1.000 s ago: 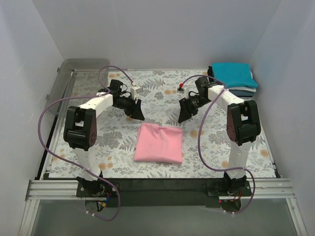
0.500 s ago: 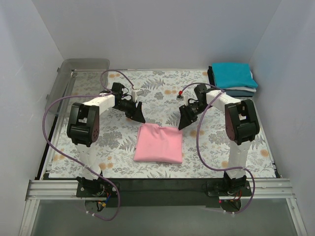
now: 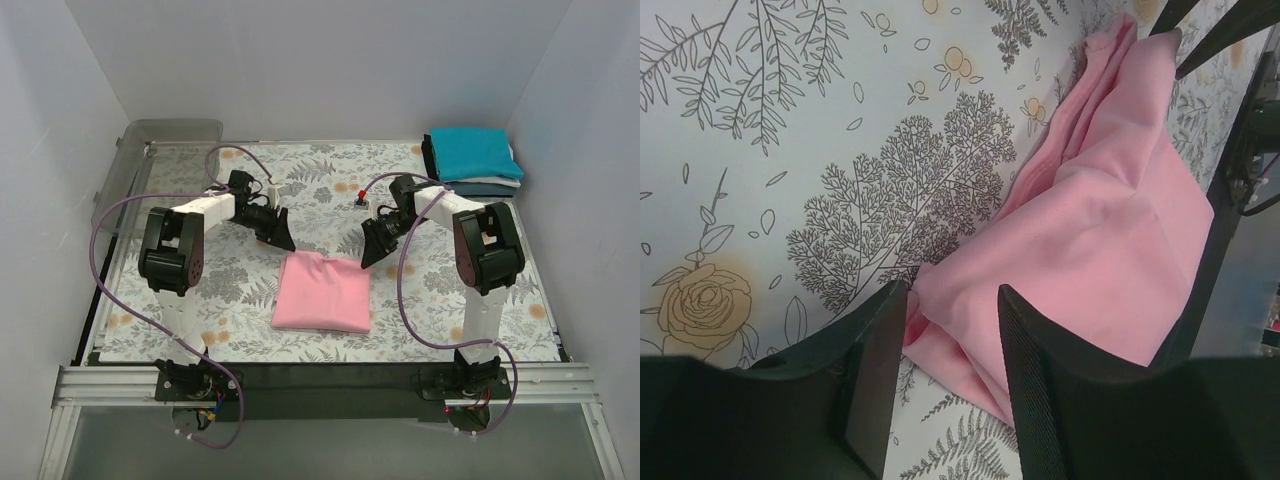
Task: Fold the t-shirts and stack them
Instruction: Fold the tshirt
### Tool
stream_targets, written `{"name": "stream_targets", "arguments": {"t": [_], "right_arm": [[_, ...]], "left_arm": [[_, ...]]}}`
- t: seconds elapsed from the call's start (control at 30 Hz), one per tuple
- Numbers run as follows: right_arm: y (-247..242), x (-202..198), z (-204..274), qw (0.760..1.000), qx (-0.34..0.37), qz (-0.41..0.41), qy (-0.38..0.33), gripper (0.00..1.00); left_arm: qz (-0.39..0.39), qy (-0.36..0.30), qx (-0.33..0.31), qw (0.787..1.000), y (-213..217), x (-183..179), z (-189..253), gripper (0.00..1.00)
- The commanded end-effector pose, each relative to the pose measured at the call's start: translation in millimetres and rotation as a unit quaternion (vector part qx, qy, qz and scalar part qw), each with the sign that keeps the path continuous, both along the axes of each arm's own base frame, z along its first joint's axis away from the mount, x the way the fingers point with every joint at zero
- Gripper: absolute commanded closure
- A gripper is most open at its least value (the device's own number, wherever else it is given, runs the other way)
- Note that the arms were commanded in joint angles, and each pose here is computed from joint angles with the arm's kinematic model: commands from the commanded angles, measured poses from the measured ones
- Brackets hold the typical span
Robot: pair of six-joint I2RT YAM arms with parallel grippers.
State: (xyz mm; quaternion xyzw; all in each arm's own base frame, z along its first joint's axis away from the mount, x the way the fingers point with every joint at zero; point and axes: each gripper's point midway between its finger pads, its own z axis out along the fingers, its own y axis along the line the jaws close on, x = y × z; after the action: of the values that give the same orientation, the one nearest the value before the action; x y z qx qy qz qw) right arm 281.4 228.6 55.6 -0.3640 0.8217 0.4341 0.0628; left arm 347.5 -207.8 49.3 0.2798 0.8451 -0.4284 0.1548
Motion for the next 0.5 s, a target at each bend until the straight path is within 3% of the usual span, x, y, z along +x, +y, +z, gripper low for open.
{"name": "stream_targets", "arguments": {"t": [0.0, 0.33, 0.43, 0.47], "right_arm": [[5.5, 0.9, 1.2, 1.000, 0.017, 0.006, -0.001, 0.66], [5.7, 0.9, -1.6, 1.000, 0.016, 0.006, 0.003, 0.78], [5.9, 0.7, -2.2, 1.000, 0.017, 0.005, 0.004, 0.82], [6.0, 0.8, -2.5, 1.000, 0.017, 0.005, 0.004, 0.85]], "left_arm": [[0.001, 0.004, -0.022, 1.000, -3.2, -3.1, 10.7, 0.60], [0.008, -0.004, -0.011, 1.000, -0.4, -1.7, 2.7, 0.58], [0.007, -0.009, -0.018, 1.000, -2.2, -0.5, 9.6, 0.69], [0.008, -0.012, -0.020, 1.000, -2.6, 0.2, 12.2, 0.79]]}}
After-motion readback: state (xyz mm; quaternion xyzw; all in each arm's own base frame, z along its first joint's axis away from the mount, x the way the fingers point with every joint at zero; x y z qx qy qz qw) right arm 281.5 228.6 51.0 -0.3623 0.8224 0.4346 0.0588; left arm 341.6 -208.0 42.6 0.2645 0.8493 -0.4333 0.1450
